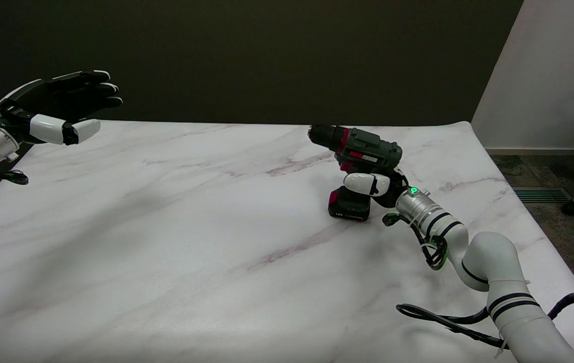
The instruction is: Pick up the power screwdriver.
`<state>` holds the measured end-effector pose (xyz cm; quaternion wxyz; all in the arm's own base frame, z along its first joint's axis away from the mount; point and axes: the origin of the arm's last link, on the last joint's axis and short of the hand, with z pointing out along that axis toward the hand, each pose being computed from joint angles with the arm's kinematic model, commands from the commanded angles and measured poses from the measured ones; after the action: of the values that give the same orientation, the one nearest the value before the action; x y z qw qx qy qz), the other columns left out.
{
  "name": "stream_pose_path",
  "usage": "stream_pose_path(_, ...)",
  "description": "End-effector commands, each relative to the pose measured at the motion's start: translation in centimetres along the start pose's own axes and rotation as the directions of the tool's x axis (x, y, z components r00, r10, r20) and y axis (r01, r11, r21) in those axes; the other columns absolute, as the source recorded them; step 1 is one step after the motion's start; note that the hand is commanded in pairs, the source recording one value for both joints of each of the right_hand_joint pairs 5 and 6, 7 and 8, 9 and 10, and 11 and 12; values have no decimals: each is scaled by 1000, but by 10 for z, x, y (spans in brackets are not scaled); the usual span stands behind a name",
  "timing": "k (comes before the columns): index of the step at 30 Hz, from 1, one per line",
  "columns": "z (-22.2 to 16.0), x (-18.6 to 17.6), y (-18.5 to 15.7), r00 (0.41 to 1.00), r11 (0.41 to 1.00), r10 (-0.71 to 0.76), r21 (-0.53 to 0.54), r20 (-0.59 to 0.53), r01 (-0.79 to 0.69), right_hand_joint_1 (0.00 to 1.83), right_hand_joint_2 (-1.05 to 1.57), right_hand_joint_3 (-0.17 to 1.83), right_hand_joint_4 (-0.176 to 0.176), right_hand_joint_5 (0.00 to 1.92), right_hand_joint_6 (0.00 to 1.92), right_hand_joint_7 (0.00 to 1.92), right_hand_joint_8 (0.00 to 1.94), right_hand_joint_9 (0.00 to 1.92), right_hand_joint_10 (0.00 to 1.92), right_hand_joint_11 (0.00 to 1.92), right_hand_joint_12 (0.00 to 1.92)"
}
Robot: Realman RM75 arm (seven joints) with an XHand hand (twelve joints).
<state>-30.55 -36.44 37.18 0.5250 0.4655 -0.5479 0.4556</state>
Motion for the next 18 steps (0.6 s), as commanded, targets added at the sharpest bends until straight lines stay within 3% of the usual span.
stream_pose_path(1, -2, 6, 4, 999, 1000, -3, -13, -37, 2, 1142, -147, 357, -176, 43, 43, 372, 372, 386, 386, 69, 69)
stream_pose_path(7, -2, 10, 5, 998, 1000, -6, -17, -59, 5, 1161, 16, 421, -176, 55, 55, 466, 466, 532, 532, 138, 138)
stream_pose_path(18, -1, 14, 7, 997, 1000, -1, -25, -79, -1, 1177, 274, 481, -176, 62, 62, 514, 514, 594, 594, 206, 206)
